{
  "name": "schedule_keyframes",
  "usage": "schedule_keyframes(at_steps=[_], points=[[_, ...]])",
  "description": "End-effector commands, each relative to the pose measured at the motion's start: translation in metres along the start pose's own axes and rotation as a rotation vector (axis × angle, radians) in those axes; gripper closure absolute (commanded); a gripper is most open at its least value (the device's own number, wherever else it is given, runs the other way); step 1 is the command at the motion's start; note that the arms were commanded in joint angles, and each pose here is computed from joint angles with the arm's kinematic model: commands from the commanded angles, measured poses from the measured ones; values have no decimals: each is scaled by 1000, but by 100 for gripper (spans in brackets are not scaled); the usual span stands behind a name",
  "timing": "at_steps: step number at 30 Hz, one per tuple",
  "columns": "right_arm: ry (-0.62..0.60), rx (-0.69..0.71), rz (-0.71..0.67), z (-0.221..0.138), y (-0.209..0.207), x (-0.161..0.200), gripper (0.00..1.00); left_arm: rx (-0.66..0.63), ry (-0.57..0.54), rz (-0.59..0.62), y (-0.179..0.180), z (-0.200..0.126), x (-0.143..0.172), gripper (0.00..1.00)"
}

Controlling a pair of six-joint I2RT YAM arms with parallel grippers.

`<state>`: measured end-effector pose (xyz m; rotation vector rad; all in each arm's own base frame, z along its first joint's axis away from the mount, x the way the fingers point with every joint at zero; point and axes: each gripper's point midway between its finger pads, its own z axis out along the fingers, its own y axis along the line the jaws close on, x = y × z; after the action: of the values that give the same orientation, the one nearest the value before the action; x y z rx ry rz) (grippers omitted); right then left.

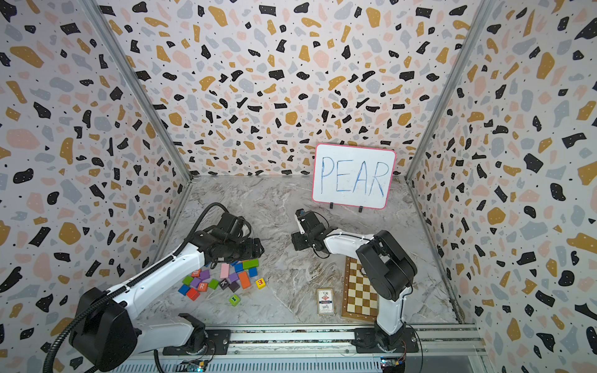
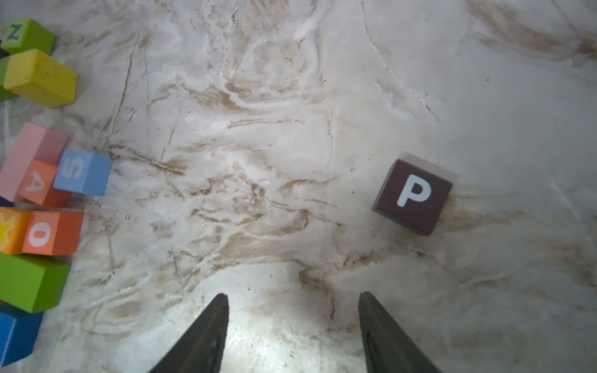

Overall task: Spell the uppercase word “pear” with letter blocks
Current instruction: Pick up the letter block from the center of the board.

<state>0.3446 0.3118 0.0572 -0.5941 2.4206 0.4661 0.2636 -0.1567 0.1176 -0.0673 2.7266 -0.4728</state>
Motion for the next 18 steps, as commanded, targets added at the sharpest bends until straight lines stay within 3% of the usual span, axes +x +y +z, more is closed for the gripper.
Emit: schedule_keyframes(at_steps=[1, 18], points=[[-65, -4, -73, -17, 15, -12, 34, -34, 14, 11, 10, -1, 8, 14], [-151, -43, -193, -40, 42, -7, 21, -63, 37, -4, 25, -2, 28, 13]])
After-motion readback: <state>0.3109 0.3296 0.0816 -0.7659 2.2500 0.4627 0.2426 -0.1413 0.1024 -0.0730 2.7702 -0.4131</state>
